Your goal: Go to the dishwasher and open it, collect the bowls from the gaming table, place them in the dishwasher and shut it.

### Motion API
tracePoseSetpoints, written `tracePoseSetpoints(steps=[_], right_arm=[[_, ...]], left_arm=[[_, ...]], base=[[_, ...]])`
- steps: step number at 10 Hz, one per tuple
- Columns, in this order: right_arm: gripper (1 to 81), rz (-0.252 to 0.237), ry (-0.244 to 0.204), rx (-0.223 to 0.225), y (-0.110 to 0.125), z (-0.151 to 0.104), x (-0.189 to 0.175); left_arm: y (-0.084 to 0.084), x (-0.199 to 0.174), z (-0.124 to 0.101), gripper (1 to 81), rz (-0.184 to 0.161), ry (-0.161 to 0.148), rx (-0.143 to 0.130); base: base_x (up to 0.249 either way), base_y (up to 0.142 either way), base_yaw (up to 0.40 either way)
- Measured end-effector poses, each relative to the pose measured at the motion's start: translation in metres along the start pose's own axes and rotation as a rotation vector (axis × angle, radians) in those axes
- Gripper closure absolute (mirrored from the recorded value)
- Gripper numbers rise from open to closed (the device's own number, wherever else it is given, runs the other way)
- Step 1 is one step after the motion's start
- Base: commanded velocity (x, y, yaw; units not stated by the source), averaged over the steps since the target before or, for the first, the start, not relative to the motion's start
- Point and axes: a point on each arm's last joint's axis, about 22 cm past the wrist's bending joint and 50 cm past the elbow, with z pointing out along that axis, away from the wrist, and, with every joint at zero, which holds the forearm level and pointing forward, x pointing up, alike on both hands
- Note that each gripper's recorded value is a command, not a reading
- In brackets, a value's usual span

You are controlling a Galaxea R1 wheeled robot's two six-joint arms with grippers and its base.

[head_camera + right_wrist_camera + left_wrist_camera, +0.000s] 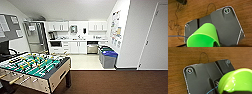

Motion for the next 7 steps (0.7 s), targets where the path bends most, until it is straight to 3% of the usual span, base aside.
tracePoseSetpoints(steps=[7], right_arm=[[81.1, 0.002, -0.006, -0.003, 0.003, -0.001, -0.005]], left_arm=[[0.004, -0.006, 0.001, 81.1, -0.004, -0.007, -0.004]], base=[[0.163, 0.000, 0.000]])
